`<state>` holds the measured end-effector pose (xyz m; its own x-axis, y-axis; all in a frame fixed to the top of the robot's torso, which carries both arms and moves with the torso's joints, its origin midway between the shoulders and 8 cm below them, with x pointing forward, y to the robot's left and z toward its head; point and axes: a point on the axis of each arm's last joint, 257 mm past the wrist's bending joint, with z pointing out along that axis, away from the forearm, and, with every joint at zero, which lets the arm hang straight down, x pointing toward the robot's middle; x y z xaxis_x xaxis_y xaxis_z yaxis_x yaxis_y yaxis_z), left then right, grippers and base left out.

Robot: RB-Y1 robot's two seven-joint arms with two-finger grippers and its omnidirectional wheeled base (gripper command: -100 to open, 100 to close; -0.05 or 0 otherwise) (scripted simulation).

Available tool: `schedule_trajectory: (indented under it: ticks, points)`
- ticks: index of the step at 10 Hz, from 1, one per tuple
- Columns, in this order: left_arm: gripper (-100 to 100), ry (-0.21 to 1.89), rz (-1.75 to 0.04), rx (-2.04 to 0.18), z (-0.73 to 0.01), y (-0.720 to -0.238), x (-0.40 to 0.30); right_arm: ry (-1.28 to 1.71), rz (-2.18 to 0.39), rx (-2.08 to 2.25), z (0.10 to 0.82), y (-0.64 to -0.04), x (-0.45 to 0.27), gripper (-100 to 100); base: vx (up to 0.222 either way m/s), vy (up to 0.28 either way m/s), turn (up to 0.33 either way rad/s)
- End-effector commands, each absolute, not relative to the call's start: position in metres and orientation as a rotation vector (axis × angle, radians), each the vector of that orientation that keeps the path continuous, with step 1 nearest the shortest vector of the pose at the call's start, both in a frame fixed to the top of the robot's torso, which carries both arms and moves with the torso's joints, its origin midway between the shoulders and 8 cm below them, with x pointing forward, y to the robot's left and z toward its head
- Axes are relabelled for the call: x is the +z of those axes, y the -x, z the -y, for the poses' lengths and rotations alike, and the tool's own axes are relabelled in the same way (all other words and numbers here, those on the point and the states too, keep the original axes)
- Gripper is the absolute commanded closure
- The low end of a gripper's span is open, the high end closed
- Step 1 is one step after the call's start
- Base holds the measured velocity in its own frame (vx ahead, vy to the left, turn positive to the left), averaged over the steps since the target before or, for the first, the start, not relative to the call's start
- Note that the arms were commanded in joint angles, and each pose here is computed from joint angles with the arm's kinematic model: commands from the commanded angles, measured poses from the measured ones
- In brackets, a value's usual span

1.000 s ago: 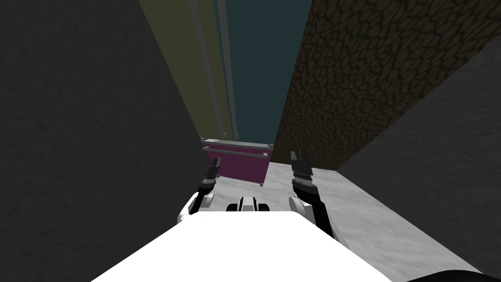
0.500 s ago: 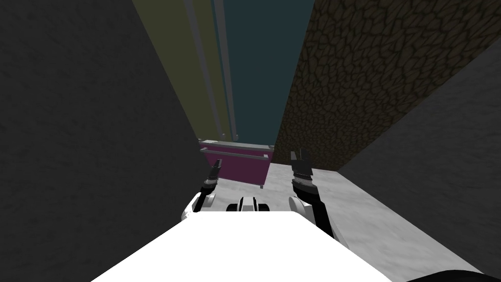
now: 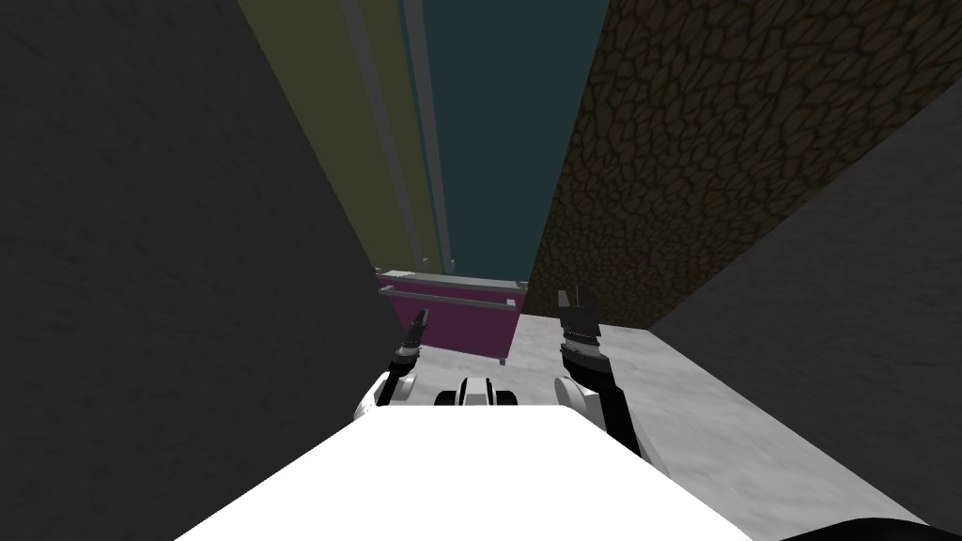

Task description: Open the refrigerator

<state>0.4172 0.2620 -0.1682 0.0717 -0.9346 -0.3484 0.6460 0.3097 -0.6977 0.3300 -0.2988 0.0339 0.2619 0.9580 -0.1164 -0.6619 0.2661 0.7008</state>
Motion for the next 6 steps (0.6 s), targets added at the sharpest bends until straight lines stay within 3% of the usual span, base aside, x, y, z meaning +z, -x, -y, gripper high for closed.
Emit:
schedule_trajectory:
  ticks: [1,6]
  points:
    - [-100,0.408,-0.872,-1.24,-0.262,-0.421,-0.175,-0.591,-0.599,1.186,0.299,-0.33,0.034,0,0.044,0.001,-0.011]
    - [-100,0.449,-0.918,-1.233,-0.261,-0.424,-0.207,-0.591,-0.6,1.186,0.299,-0.33,0.034,0,0.058,-0.005,-0.011]
